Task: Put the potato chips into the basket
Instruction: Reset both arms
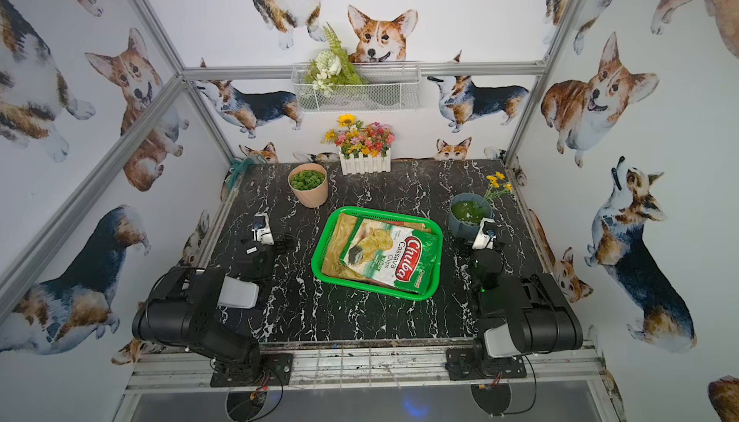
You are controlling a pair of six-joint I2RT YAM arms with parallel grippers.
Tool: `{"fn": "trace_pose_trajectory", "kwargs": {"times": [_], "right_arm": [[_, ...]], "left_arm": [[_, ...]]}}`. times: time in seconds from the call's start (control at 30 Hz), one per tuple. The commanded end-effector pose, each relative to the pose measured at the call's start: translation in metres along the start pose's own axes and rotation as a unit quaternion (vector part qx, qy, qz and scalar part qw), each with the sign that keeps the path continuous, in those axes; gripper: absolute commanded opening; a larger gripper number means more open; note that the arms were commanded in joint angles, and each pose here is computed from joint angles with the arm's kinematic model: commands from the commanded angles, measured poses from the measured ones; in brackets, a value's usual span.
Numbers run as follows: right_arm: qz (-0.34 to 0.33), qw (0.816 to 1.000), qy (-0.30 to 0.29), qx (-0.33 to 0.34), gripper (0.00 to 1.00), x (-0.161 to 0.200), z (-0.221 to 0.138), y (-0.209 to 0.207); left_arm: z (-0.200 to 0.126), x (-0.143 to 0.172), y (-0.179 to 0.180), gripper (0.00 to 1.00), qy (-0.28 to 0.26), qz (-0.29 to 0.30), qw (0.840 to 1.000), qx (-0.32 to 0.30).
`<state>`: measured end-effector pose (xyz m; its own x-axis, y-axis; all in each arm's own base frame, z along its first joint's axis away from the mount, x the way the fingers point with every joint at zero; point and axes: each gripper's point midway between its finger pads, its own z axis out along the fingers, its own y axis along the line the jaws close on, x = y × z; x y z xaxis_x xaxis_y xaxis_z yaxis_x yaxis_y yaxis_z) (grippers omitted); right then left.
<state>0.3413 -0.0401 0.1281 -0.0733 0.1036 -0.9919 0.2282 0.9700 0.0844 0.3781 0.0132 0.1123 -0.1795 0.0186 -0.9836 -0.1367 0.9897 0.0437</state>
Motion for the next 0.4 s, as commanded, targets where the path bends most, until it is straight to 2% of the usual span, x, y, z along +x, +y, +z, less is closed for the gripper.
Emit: {"fn": "trace_pose_trajectory", "kwargs": {"times": [0.0,0.37], "right_arm": [[0.0,1.0,0.001,0.001,1.0,0.0,0.0009,0.0006],[-0.014,1.0,0.003,0.0,1.0,0.0007,0.0016,0.0036]], "left_arm": [[0.0013,-0.0034,0.0044,1.0,-0.005,0.007,1.0,-0.016],[0.0014,-0.0034,0.004,1.0,-0.005,0.007,1.0,-0.015]]}}
